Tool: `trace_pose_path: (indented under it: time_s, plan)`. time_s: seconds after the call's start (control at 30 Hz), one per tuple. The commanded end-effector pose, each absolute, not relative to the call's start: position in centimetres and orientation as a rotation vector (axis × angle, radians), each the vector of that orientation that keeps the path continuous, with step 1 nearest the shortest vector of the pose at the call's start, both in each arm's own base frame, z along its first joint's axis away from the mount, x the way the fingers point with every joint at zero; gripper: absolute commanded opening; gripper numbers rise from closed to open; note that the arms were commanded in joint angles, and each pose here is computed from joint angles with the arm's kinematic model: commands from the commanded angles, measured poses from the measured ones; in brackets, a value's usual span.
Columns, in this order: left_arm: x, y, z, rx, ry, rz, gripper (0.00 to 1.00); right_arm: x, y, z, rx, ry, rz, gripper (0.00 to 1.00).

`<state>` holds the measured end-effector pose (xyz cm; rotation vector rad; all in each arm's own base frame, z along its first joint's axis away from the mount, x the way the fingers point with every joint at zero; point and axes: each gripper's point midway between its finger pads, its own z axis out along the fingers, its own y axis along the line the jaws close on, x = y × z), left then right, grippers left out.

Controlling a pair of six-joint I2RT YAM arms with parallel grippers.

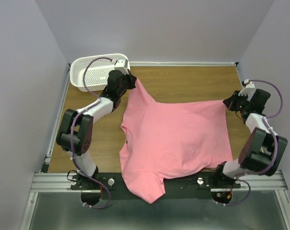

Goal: Fold and stack the t-shirts
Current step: Flatten the tshirt out

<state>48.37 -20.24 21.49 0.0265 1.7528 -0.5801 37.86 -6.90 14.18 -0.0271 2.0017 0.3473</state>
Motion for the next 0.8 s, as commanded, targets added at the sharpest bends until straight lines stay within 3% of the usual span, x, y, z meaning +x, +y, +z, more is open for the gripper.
trace_pose_path:
  time_s: [0.0,0.03,0.17,0.5,0.77]
  plan:
    - [52.4,-22.5,21.2,0.036,1.749,-0.619,0.0,42.7,-8.5,13.7,-0.137,1.918,0.316,0.01]
    - [53.1,-22.7,19.3,0.04,1.79,-0.604,0.0,43.2,-8.9,11.0,-0.105,1.975,0.344,0.01]
    - [55.1,-23.2,18.6,0.044,1.821,-0.582,0.0,45.4,-10.4,8.9,-0.073,2.028,0.317,0.01]
    - [57.5,-23.8,18.5,0.08,1.838,-0.543,0.0,47.5,-12.1,10.1,-0.011,2.012,0.268,0.01]
    - [57.1,-23.3,19.0,0.113,1.827,-0.505,0.0,46.3,-12.1,11.3,-0.014,1.997,0.227,0.01]
